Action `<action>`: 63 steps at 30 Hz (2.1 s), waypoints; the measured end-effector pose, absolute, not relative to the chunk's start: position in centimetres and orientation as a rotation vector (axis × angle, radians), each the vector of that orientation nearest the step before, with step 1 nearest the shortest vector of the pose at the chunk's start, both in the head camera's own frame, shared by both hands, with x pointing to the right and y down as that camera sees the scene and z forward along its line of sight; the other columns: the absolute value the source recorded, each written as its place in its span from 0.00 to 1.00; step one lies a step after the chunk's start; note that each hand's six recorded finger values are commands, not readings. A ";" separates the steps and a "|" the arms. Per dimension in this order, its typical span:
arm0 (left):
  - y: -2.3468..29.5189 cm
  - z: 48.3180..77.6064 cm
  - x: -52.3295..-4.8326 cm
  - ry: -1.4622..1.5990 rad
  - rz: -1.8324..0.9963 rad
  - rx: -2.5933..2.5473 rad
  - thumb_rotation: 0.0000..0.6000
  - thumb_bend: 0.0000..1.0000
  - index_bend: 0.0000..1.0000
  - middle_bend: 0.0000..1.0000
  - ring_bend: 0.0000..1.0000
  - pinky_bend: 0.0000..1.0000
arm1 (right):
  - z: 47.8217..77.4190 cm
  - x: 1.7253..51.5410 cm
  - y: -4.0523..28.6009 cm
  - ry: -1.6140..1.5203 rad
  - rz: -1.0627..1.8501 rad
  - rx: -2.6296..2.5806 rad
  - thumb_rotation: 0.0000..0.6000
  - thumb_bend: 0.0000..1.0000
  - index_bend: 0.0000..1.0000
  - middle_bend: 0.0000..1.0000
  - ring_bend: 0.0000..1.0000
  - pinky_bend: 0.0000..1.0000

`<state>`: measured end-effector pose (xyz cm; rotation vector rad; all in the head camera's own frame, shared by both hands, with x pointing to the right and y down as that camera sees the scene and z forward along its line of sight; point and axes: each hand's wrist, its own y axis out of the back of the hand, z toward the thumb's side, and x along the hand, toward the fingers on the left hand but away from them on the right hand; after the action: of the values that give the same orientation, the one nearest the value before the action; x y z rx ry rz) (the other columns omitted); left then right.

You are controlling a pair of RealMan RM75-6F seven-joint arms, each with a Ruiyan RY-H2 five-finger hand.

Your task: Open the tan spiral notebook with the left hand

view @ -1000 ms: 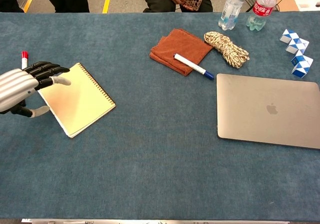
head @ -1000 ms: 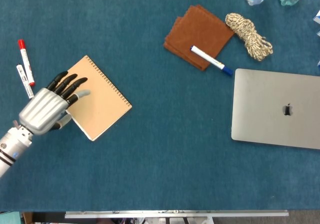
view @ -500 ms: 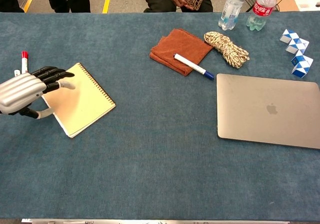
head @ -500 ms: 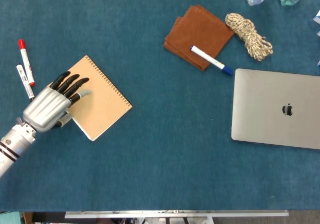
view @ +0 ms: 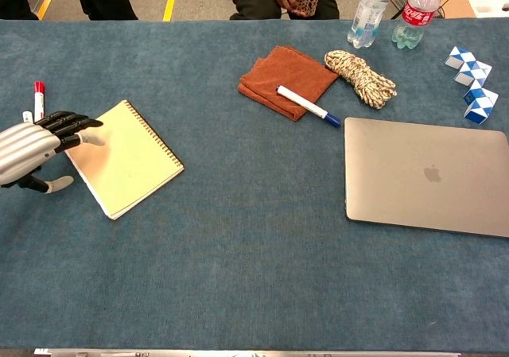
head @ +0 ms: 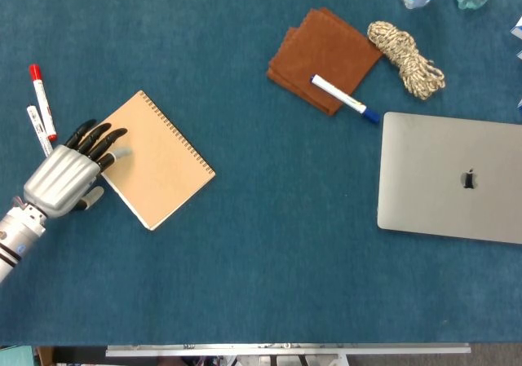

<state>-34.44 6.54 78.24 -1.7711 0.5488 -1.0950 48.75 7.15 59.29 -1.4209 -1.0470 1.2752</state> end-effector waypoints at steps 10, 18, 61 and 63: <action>6.4 79.0 -33.9 0.548 -1.093 -1.787 1.00 0.29 0.19 0.06 0.01 0.00 | 59.1 49.1 7.4 -1.057 1.285 -1.412 1.00 0.20 0.14 0.18 0.10 0.18; 5.9 79.3 -32.9 0.547 -1.072 -1.799 1.00 0.29 0.19 0.06 0.01 0.00 | 59.2 49.3 7.5 -1.060 1.289 -1.408 1.00 0.20 0.14 0.17 0.10 0.18; 3.1 78.9 -25.3 0.858 -0.950 -2.156 1.00 0.47 0.56 0.11 0.01 0.00 | 58.8 50.3 7.4 -1.104 1.266 -1.388 1.00 0.20 0.14 0.17 0.10 0.18; 3.1 78.7 -25.4 0.873 -0.945 -2.158 1.00 0.47 0.57 0.12 0.01 0.00 | 58.8 50.3 7.4 -1.107 1.263 -1.389 1.00 0.20 0.14 0.17 0.10 0.18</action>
<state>-25.41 3.06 78.72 -2.1584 0.8732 -0.9450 50.26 7.43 58.78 -1.3886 -1.1067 1.2634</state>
